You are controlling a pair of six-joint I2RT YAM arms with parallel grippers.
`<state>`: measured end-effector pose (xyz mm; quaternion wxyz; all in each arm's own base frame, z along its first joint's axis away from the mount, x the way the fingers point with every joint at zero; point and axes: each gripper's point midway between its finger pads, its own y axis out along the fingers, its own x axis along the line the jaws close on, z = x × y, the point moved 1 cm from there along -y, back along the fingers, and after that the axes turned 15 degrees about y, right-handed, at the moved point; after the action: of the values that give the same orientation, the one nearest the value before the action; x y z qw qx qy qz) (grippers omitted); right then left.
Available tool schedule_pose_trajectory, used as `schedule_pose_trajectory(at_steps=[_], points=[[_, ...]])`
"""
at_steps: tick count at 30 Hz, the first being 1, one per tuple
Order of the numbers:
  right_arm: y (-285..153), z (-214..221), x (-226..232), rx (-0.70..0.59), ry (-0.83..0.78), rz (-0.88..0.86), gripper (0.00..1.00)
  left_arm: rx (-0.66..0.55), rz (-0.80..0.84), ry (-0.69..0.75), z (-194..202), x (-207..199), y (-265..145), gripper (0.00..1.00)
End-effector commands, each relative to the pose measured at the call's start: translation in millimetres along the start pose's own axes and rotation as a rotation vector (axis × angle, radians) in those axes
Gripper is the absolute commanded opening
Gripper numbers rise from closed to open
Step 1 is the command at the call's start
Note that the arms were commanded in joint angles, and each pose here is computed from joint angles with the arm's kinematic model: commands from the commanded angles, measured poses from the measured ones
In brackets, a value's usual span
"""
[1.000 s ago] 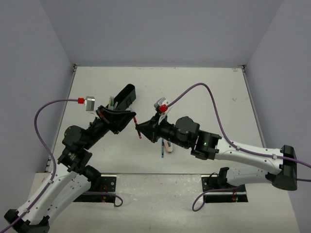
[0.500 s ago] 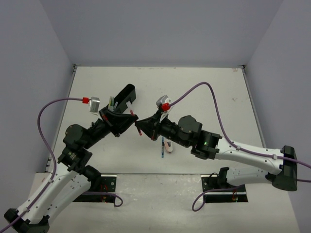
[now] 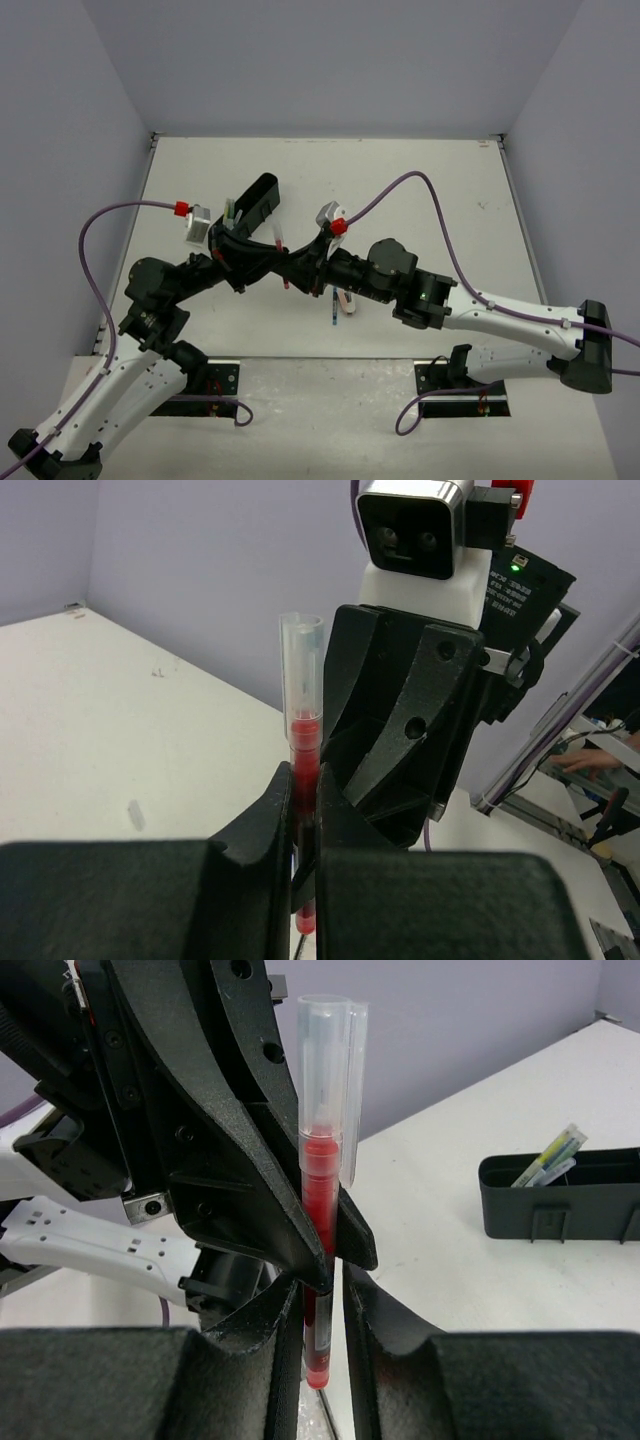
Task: Sort the stationery into containers
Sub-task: Close the pen cap on the pen.
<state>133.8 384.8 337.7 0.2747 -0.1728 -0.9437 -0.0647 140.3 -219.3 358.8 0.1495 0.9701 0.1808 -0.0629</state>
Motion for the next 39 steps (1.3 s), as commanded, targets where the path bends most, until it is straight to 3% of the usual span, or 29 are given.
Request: schedule_pose_trajectory(at_steps=[1,5,7,8,12,14,15,16,21,25,29,35,39], points=[[6,-12,20,-0.028,-0.013,-0.085,0.22,-0.032,0.101,0.061,-15,-18,1,0.00],[7,-13,18,-0.030,-0.013,-0.076,0.12,-0.037,0.101,0.054,-15,-18,1,0.00],[6,-12,17,-0.030,-0.014,-0.076,0.00,-0.040,0.101,0.051,-16,-19,0,0.00],[6,-10,17,-0.028,-0.013,-0.077,0.00,-0.042,0.095,0.052,-16,-18,0,0.00],[5,-8,15,-0.028,-0.015,-0.074,0.00,-0.026,0.063,0.073,-15,-13,1,0.56],[4,-6,14,-0.022,-0.019,-0.069,0.00,-0.008,0.025,0.075,-13,-6,1,0.77],[4,-5,12,-0.018,-0.020,-0.064,0.00,0.000,-0.001,0.079,-13,-2,1,0.92],[4,-3,10,-0.014,-0.021,-0.059,0.00,-0.005,-0.019,0.090,-18,-1,1,0.94],[0,2,4,-0.006,-0.022,-0.037,0.00,0.012,-0.156,0.123,-32,18,0,0.93],[-3,8,0,0.016,-0.027,-0.023,0.00,0.000,-0.165,0.158,-48,16,2,0.74],[-7,14,-3,0.032,-0.026,-0.020,0.00,0.001,-0.197,0.183,-57,22,5,0.71],[-9,17,-2,0.043,-0.030,-0.028,0.00,0.045,-0.218,0.180,-48,32,9,0.49],[-8,16,-2,0.045,-0.032,-0.030,0.00,0.049,-0.196,0.182,-46,30,11,0.45]])
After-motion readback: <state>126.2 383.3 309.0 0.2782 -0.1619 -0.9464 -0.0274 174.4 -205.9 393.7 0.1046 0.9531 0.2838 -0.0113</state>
